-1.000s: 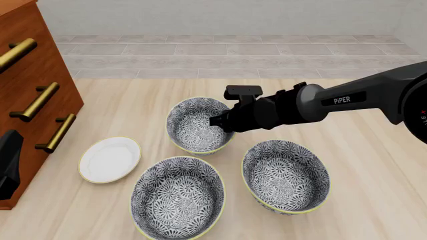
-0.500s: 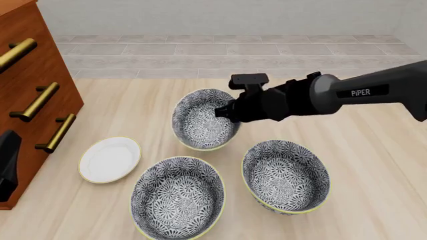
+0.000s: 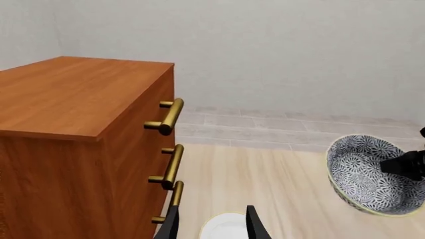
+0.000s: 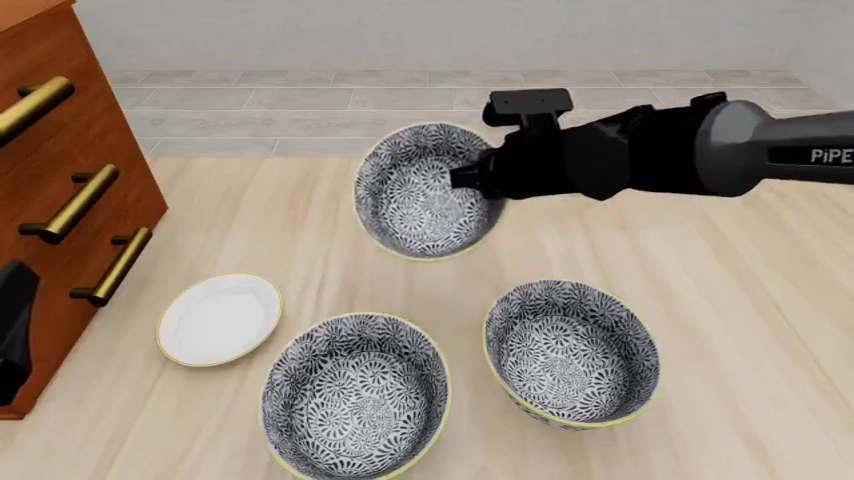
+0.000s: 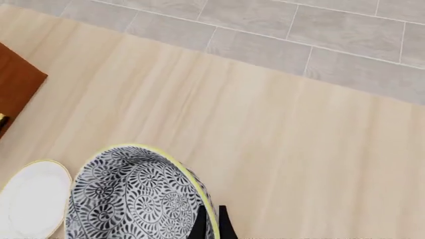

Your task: Stack the bowl at the front on the bowl in the middle.

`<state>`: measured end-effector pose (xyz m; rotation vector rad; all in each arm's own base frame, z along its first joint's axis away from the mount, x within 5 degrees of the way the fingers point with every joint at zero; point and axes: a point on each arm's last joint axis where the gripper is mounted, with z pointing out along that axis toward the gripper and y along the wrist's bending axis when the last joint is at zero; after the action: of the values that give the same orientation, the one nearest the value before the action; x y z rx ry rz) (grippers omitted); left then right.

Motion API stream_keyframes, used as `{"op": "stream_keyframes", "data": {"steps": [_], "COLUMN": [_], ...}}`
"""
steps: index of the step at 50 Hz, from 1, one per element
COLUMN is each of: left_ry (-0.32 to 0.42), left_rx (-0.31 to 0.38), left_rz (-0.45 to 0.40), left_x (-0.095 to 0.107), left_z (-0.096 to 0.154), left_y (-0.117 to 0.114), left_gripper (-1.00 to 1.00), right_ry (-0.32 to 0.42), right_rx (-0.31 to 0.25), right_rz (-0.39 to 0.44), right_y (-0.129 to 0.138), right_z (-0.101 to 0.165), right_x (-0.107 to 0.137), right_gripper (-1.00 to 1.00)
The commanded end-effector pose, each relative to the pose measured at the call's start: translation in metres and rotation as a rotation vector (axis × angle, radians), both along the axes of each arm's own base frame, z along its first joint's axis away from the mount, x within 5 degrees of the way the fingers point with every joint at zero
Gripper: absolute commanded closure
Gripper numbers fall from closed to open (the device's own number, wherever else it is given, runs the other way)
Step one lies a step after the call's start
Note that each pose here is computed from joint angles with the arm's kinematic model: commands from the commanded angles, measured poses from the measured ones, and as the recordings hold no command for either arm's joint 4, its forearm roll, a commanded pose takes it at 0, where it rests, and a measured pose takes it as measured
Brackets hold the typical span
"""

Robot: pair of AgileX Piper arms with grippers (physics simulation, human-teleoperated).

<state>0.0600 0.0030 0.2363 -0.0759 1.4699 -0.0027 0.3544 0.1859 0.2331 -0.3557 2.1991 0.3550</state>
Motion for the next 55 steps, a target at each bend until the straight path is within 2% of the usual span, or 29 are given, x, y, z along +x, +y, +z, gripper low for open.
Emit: {"op": "stream_keyframes", "data": {"steps": [1, 3, 10, 19, 28, 45, 48, 55], "left_ry": [-0.004, 0.001, -0.014, -0.012, -0.009, -0.012, -0.018, -0.040], "left_rx": [0.006, 0.022, -0.002, -0.015, -0.011, -0.004, 0.000, 0.034], "left_rz": [0.001, 0.017, 0.005, 0.009, 0.006, 0.008, 0.020, 0.068], "left_x": [-0.002, -0.001, -0.004, -0.002, -0.003, -0.008, -0.008, -0.008], "left_z": [0.001, 0.000, 0.003, 0.003, 0.001, -0.002, -0.002, -0.001], "left_y": [0.000, 0.001, 0.000, 0.000, 0.000, 0.000, 0.001, 0.003], "left_gripper": [-1.00, -1.00, -1.00, -1.00, -1.00, -1.00, -1.00, -1.00], "right_ry": [-0.027, -0.028, -0.030, -0.028, -0.038, -0.036, -0.036, -0.035], "right_rx": [0.029, 0.031, 0.029, 0.062, 0.096, 0.130, 0.132, 0.134], "right_rz": [-0.009, -0.008, -0.011, -0.034, -0.032, -0.071, -0.065, -0.086], "right_y": [-0.006, -0.007, -0.011, -0.021, -0.036, -0.065, -0.069, -0.079], "right_z": [0.021, 0.023, 0.027, 0.041, 0.057, 0.063, 0.065, 0.067], "right_x": [-0.010, -0.012, -0.016, -0.034, -0.075, -0.120, -0.131, -0.140], "right_gripper": [1.00, 1.00, 1.00, 1.00, 1.00, 1.00, 1.00, 1.00]}}
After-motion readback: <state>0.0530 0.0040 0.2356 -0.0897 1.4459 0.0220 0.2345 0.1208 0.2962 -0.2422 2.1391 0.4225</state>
